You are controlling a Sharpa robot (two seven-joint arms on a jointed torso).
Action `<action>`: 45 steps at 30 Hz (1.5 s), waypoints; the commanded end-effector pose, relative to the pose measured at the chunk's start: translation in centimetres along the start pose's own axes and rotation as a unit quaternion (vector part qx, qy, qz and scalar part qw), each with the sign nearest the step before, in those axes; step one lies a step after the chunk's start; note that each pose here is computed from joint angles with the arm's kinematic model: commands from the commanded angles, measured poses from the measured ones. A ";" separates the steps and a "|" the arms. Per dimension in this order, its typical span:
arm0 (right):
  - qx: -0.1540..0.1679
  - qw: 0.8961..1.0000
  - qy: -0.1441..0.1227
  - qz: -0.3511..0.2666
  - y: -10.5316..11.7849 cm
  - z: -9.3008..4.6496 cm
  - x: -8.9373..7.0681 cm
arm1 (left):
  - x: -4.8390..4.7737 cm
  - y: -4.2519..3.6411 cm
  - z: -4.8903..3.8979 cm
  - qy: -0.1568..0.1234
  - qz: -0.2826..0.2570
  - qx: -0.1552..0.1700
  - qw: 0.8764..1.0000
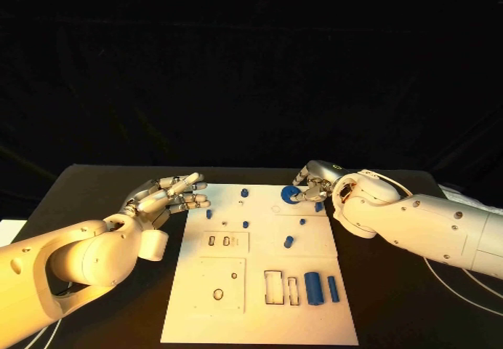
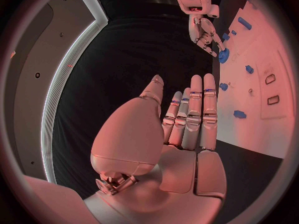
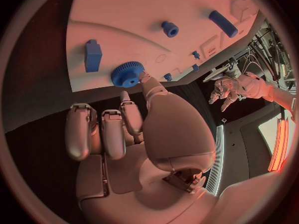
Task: Assemble the parts on the task board
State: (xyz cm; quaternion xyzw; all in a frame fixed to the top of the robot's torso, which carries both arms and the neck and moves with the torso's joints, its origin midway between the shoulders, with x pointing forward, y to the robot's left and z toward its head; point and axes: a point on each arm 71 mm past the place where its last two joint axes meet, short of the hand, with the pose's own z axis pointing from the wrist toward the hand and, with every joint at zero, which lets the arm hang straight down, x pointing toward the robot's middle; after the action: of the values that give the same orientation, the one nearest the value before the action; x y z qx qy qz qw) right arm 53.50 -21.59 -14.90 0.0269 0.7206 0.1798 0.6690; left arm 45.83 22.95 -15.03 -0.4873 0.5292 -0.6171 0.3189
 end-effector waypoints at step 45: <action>0.013 1.000 0.028 0.002 0.4 1.0 0.8 | 0.61 0.11 0.45 0.019 -0.004 -0.001 1.000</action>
State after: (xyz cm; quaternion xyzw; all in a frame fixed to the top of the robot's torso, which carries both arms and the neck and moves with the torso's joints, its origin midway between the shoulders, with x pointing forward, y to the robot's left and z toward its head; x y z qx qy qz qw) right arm 54.35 -20.89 -15.30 0.0328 0.7374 0.1754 0.6514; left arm 46.08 22.49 -15.16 -0.4855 0.5324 -0.6191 0.3125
